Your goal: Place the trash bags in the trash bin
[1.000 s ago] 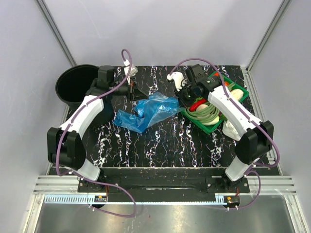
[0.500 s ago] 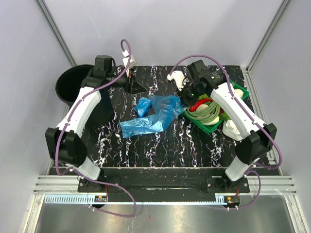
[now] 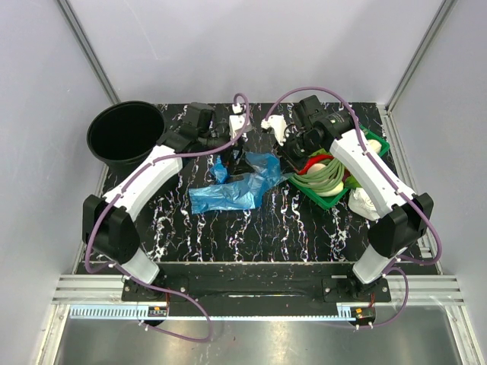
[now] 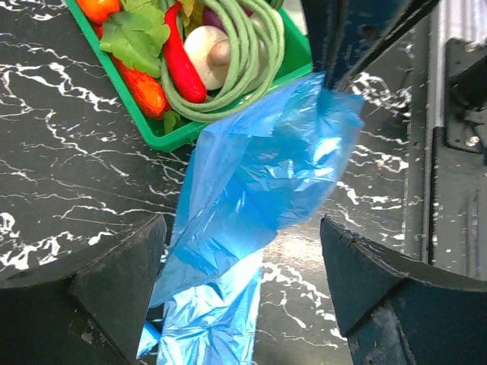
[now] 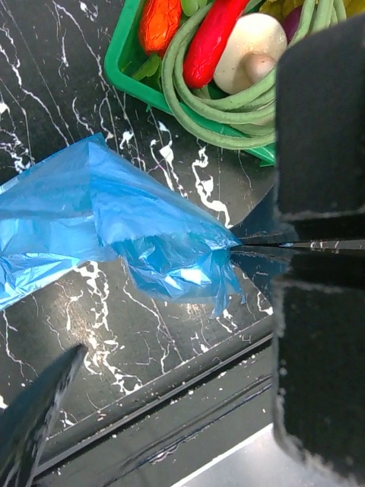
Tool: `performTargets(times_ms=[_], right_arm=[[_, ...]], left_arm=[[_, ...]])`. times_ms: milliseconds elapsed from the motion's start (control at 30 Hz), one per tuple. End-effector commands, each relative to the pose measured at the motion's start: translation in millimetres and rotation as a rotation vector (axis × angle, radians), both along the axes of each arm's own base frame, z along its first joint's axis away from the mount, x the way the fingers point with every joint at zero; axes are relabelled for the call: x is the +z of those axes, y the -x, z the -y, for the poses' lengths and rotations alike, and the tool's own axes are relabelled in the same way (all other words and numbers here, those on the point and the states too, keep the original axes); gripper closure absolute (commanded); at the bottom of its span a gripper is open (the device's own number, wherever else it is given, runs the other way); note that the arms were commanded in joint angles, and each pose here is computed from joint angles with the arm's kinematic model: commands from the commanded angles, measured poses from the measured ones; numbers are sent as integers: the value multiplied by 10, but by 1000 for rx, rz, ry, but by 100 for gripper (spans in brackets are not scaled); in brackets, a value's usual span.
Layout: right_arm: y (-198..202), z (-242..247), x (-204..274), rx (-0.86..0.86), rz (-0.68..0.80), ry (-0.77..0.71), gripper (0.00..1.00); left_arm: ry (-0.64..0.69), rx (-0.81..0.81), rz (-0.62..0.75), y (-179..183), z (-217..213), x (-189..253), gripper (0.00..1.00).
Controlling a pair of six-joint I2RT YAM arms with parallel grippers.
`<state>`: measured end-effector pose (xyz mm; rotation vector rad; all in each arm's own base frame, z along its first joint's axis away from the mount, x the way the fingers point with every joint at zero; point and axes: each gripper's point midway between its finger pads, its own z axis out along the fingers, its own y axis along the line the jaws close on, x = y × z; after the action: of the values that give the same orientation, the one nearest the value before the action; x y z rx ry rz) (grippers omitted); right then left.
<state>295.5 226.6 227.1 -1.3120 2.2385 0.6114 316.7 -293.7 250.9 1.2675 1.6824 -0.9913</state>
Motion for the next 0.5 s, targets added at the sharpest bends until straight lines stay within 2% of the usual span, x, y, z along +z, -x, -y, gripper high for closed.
performTargets(times_ms=[0, 100, 167, 233, 267, 300, 467], right_arm=[[89, -62, 120, 51, -7, -54, 100], [154, -101, 125, 67, -33, -78, 100], [210, -136, 143, 88, -51, -104, 100], [232, -156, 133, 97, -63, -115, 100], [232, -155, 123, 94, -67, -113, 100], [234, -145, 108, 87, -71, -107, 100], [251, -111, 24, 72, -94, -88, 100]], left_arm=[[-67, 20, 190, -253, 98, 11, 13], [-86, 23, 211, -292, 180, -42, 17], [-87, 57, 214, -381, 209, -50, 34], [-85, 60, 208, -435, 250, -40, 69], [-88, 68, 202, -456, 253, -33, 94], [-89, 69, 203, -457, 251, -18, 100], [-114, 63, 241, -425, 178, 11, 100]])
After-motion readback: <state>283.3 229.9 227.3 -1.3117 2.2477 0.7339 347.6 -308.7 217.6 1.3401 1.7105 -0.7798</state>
